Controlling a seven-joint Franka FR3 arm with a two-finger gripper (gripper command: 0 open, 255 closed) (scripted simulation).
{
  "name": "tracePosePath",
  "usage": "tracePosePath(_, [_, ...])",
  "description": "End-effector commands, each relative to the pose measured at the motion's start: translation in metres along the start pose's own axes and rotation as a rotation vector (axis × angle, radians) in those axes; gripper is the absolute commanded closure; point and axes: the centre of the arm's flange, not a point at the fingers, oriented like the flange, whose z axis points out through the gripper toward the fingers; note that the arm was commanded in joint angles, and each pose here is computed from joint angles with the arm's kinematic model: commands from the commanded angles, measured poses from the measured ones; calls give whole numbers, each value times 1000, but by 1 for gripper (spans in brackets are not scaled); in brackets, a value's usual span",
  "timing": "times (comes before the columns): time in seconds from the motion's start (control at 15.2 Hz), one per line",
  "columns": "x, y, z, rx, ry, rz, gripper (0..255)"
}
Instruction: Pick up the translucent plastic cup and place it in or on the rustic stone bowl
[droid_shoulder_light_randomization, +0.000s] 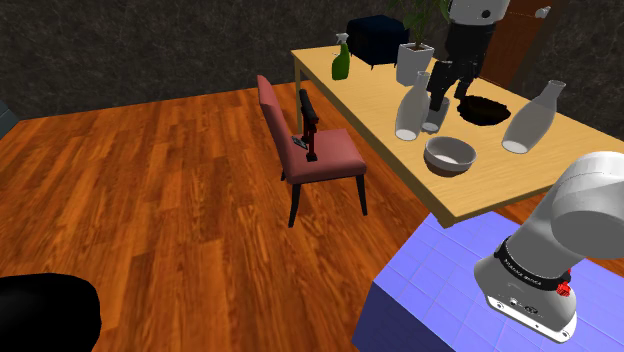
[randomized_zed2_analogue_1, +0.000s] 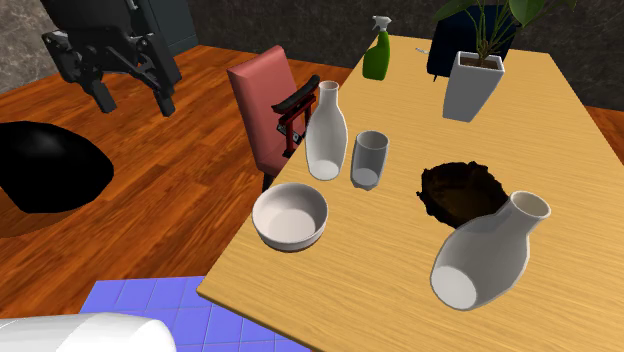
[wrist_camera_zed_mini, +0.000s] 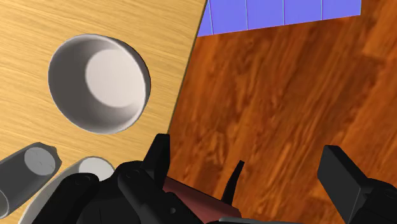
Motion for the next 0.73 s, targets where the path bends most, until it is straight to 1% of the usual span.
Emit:
tracePosePath(0.0, [0, 0, 0, 0, 0, 0, 0])
tracePosePath(0.66, [52, 110, 45, -9, 22, -27, 0])
